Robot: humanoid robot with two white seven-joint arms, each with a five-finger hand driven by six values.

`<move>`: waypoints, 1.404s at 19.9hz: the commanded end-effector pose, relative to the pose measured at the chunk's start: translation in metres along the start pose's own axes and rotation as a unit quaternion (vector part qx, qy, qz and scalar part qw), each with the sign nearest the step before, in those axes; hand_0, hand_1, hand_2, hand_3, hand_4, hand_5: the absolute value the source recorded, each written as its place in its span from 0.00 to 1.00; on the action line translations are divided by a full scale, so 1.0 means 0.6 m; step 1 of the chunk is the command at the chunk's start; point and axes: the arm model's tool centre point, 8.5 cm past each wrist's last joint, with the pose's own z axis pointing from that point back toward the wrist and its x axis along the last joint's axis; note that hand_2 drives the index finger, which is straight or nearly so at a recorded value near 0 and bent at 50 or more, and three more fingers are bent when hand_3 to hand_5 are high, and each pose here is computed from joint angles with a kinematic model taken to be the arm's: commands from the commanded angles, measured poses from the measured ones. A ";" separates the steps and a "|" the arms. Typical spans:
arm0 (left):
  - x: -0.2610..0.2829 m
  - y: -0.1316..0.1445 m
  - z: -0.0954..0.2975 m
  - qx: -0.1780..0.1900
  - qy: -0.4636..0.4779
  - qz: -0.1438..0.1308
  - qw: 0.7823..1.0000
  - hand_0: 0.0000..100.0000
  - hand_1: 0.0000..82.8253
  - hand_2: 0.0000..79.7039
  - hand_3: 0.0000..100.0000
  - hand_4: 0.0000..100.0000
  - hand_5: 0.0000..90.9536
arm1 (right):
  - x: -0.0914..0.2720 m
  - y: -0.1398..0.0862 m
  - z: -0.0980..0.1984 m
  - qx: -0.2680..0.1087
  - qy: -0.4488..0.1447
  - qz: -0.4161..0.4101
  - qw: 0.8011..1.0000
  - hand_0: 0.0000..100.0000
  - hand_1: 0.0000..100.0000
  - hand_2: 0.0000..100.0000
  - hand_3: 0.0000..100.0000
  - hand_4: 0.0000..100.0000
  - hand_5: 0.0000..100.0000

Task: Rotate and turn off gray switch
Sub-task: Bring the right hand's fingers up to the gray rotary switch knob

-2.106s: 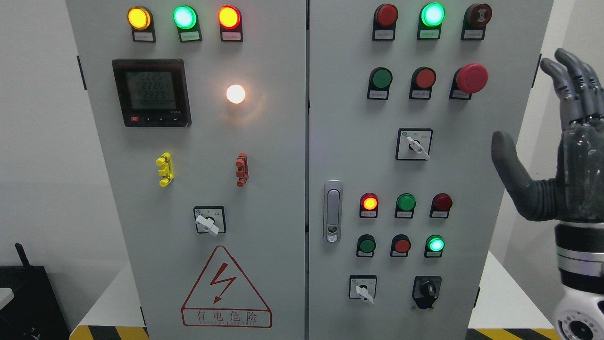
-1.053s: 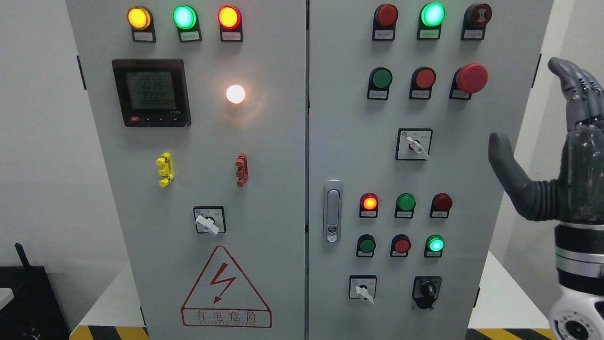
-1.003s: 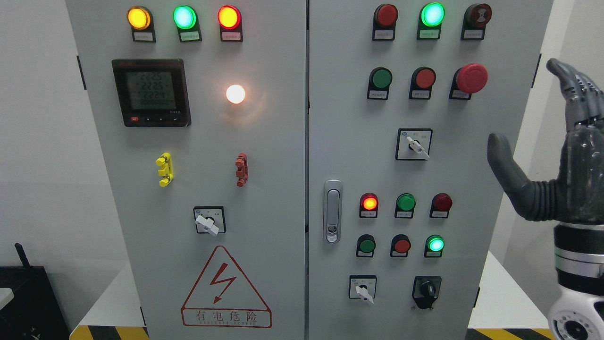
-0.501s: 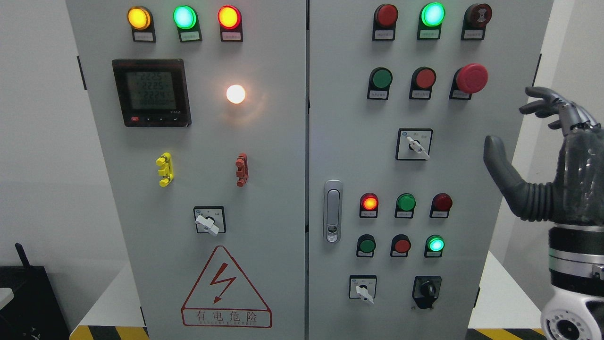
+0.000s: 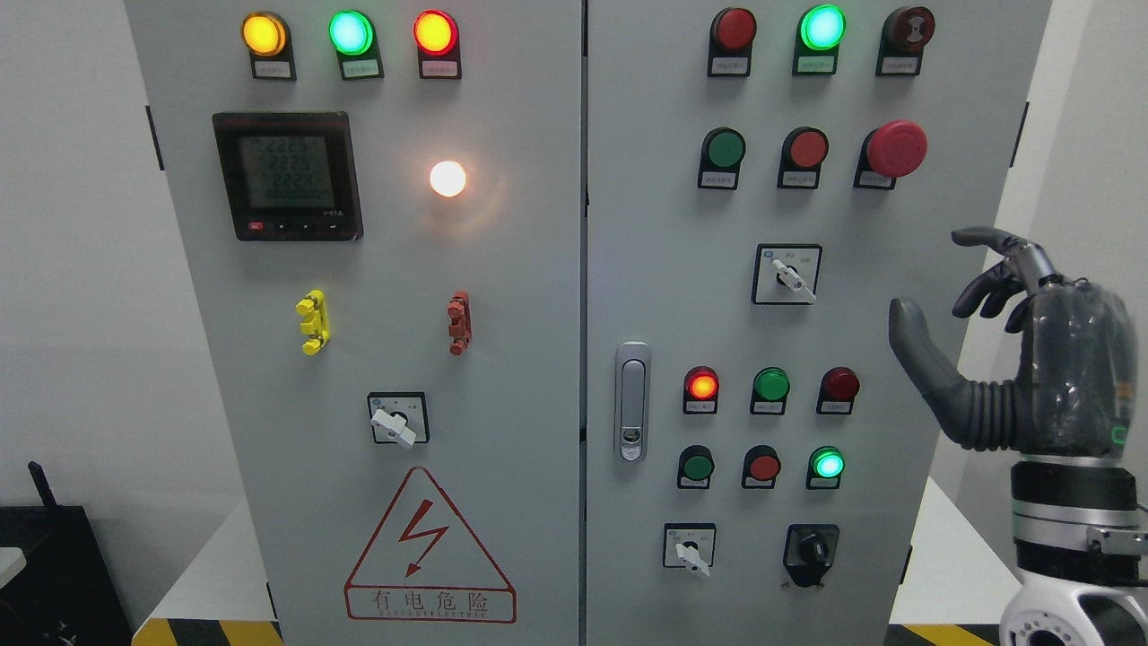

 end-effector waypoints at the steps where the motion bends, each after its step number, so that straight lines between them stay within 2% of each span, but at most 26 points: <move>1: 0.024 0.000 -0.002 0.001 -0.016 0.014 1.000 0.12 0.47 0.00 0.00 0.00 0.00 | 0.040 0.049 0.010 0.029 0.004 -0.038 0.999 0.20 0.34 0.34 0.92 0.97 1.00; 6: 0.024 0.001 -0.003 0.001 -0.016 0.014 1.000 0.12 0.47 0.00 0.00 0.00 0.00 | 0.042 0.060 0.013 0.036 0.028 -0.046 0.998 0.19 0.35 0.39 0.92 0.97 1.00; 12: 0.024 0.000 -0.002 0.001 -0.016 0.014 1.000 0.12 0.47 0.00 0.00 0.00 0.00 | 0.059 0.078 0.013 0.047 0.029 -0.060 0.997 0.14 0.36 0.43 0.92 0.98 1.00; 22: 0.024 0.000 -0.002 0.001 -0.016 0.014 1.000 0.12 0.47 0.00 0.00 0.00 0.00 | 0.052 0.084 -0.014 0.046 0.072 -0.061 0.994 0.06 0.41 0.44 0.92 0.98 1.00; 28: 0.024 0.000 -0.002 0.001 -0.016 0.014 1.000 0.12 0.47 0.00 0.00 0.00 0.00 | 0.049 0.088 -0.017 0.042 0.078 -0.058 0.994 0.04 0.45 0.45 0.91 0.97 1.00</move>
